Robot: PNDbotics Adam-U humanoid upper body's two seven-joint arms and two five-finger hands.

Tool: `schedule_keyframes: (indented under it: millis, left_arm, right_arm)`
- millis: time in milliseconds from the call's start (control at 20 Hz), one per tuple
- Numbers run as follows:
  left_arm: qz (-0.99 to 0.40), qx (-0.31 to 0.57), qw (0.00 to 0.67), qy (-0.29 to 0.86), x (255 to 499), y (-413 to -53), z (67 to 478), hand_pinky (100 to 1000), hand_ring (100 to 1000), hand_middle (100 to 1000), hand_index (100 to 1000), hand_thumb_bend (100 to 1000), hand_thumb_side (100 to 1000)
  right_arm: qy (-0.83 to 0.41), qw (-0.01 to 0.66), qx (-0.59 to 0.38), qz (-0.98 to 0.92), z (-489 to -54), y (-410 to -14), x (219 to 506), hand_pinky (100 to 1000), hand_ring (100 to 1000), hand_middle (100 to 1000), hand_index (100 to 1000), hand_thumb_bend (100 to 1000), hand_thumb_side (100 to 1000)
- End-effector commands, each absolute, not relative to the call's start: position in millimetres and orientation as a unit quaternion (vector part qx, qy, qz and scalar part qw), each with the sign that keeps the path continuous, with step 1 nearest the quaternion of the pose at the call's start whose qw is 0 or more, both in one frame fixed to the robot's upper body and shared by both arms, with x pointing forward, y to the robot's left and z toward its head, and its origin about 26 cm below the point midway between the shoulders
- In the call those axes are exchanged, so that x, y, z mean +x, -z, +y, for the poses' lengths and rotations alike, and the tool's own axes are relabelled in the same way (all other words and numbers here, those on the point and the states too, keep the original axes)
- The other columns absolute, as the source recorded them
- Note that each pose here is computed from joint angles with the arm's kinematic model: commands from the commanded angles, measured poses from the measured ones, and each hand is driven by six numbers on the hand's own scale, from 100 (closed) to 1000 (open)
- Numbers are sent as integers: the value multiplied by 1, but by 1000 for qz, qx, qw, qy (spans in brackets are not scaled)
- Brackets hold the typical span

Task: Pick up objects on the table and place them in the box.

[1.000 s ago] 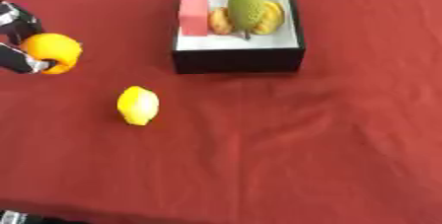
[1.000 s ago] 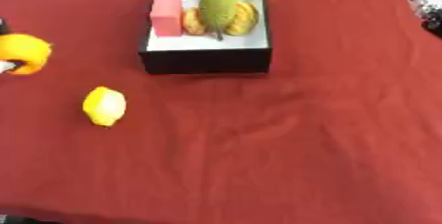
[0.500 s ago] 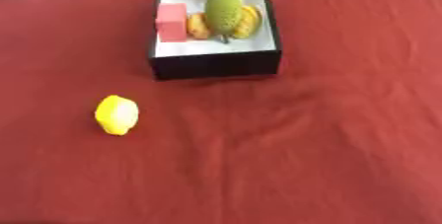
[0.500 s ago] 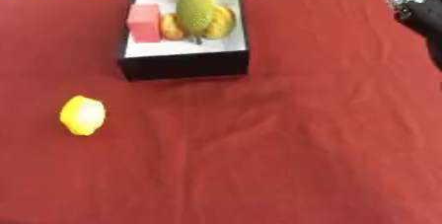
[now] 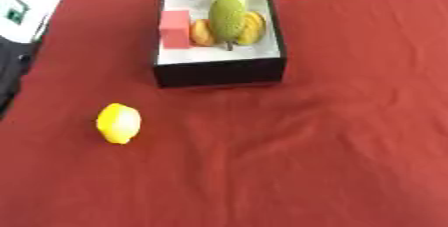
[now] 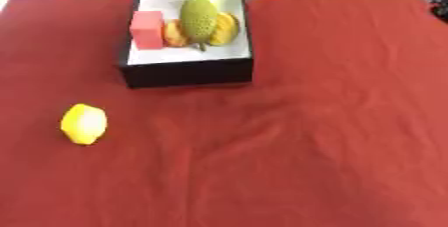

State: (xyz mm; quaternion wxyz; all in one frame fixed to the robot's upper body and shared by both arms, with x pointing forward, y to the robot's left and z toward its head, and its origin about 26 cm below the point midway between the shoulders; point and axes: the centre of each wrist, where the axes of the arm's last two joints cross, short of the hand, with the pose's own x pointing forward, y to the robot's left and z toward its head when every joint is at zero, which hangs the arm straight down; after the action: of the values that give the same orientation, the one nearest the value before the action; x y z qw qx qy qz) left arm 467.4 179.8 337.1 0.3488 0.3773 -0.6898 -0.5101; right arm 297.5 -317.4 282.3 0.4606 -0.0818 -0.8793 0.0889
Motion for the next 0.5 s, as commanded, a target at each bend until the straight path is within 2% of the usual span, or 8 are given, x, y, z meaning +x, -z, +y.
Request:
schedule_keyframes:
  millis: [50, 250, 350, 400, 450, 500]
  left_arm:
    - [-677, 396, 336, 521, 477, -335, 170, 586, 548, 487, 566, 427, 100]
    - [-667, 404, 341, 525, 487, -319, 163, 593, 555, 497, 580, 437, 100]
    - [-664, 407, 341, 527, 490, -313, 163, 628, 592, 543, 639, 532, 100]
    - [-662, 407, 341, 529, 490, -312, 163, 683, 670, 633, 723, 610, 100]
    - [-663, 406, 340, 529, 490, -312, 164, 719, 716, 682, 762, 626, 180]
    - [-666, 405, 339, 527, 490, -313, 165, 794, 789, 762, 830, 669, 393]
  right_arm:
    - [-99, 446, -72, -887, -313, -293, 294, 832, 794, 705, 857, 235, 289]
    - [-102, 444, -65, -888, -310, -295, 294, 833, 794, 704, 857, 233, 290]
    - [-103, 444, -64, -888, -309, -295, 295, 833, 793, 704, 857, 233, 289]
    - [-103, 444, -64, -888, -310, -295, 294, 833, 793, 704, 856, 233, 290]
    - [-103, 444, -65, -888, -310, -295, 294, 833, 793, 703, 856, 233, 290]
    - [-103, 445, -65, -887, -310, -295, 294, 833, 793, 703, 856, 232, 291]
